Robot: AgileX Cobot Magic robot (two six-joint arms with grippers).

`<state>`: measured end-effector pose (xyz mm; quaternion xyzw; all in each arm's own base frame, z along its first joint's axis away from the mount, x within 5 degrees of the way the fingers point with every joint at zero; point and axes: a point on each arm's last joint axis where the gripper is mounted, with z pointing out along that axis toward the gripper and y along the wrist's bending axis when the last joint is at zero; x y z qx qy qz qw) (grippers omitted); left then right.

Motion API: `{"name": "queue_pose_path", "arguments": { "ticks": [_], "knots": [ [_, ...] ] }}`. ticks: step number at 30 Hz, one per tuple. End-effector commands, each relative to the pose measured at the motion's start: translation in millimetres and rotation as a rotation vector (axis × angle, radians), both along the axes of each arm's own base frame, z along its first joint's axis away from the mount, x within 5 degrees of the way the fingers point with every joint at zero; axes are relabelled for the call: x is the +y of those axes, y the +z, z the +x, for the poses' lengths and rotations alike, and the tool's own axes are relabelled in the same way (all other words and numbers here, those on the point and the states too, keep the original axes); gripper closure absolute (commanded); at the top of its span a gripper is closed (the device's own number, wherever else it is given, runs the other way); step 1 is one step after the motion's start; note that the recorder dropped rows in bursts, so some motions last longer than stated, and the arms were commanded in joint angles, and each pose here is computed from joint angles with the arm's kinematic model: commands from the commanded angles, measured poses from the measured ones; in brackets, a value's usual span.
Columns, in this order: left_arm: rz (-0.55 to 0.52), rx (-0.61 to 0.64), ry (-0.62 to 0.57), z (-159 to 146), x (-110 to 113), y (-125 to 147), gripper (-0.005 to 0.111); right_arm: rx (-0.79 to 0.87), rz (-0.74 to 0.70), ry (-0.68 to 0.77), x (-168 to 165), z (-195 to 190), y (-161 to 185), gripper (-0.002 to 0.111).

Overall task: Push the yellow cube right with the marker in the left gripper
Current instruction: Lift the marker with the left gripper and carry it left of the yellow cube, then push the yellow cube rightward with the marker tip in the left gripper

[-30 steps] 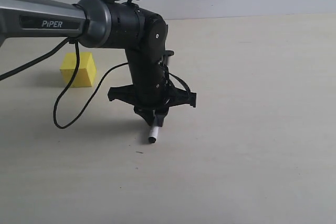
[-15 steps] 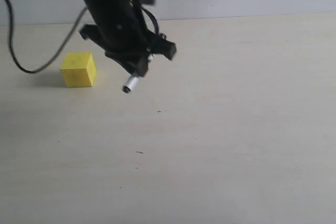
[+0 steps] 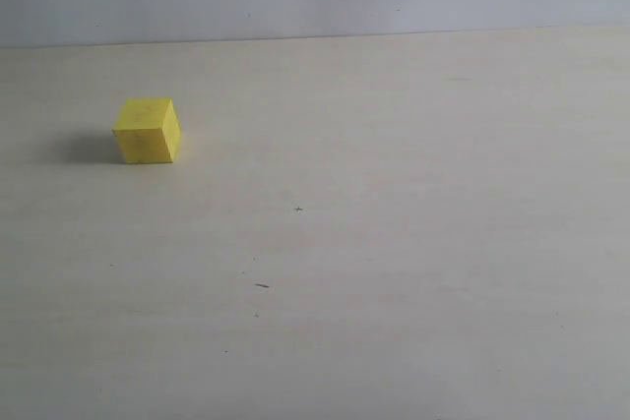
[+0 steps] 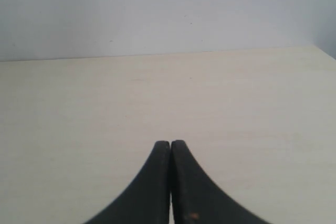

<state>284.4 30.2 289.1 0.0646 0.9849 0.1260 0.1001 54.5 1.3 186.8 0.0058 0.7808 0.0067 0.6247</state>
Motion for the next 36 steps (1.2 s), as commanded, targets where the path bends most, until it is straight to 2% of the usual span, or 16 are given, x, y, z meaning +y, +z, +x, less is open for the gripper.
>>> {"name": "queue_pose_path", "arguments": {
  "ticks": [1,2,4,5,7,9,11,14,17,20,24,26,31,33,35,36],
  "knots": [
    [0.041,-0.1,-0.308,39.4,-2.9,-30.2,0.107,-0.003,-0.007,-0.004,-0.3,-0.2,-1.2,0.108],
    [0.063,-0.123,-0.363,47.7,-2.8,-36.3,0.107,-0.003,-0.007,-0.004,-0.3,-0.2,-1.2,0.108],
    [0.204,-0.218,-0.602,79.6,-0.6,-54.5,0.107,-0.003,-0.007,-0.004,-0.3,-0.2,-1.2,0.108],
    [0.289,-0.202,-0.735,95.6,1.2,-67.1,0.107,-0.003,-0.007,-0.004,-0.3,-0.2,-1.2,0.108],
    [0.371,-0.104,-0.947,114.9,2.5,-89.8,0.107,-0.014,-0.007,-0.005,-0.4,0.0,-0.2,0.108],
    [0.38,-0.068,-1.07,133.7,-6.2,-109.6,0.107,-0.012,-0.007,-0.005,-0.4,0.0,-0.4,0.108],
    [0.33,-0.109,-1.037,150.8,-9.4,-114.6,0.107,-0.012,-0.007,-0.005,-0.4,0.0,-0.4,0.108],
    [0.279,-0.018,-1.051,151.5,-8.2,-121.2,0.107,-0.012,-0.007,-0.005,-0.4,0.0,-0.4,0.108],
    [0.225,0.131,-1.164,140.4,-8.6,-129.7,0.107,-0.012,-0.007,-0.005,-0.4,0.0,-0.4,0.108],
    [0.182,0.205,-1.246,133.7,-8.5,-132.7,0.107,-0.012,-0.007,-0.005,-0.4,0.0,-0.4,0.108],
    [0.156,0.2,-1.217,132.6,-5.1,-133.1,0.107,-0.012,-0.007,-0.005,-0.4,0.0,-0.4,0.108],
    [0.183,0.159,-1.22,137.3,-2.2,-134.5,0.107,-0.012,-0.007,-0.005,-0.4,0.0,-0.4,0.108],
    [0.208,0.177,-1.307,143.4,-3.4,-157.7,0.107,-0.012,-0.007,-0.005,-0.4,0.0,-0.4,0.108],
    [0.218,0.146,-1.325,147.6,-13.4,-163.8,0.107,-0.012,-0.007,-0.005,-0.4,0.0,-0.4,0.108],
    [0.191,0.092,-1.378,148.8,-53.1,-163.6,0.107,-0.012,-0.007,-0.005,-0.4,0.0,-0.4,0.108],
    [0.204,0.093,-1.406,148.4,-62.9,-163.5,0.107,-0.012,-0.007,-0.005,-0.4,0.0,-0.4,0.108]
  ]
}}
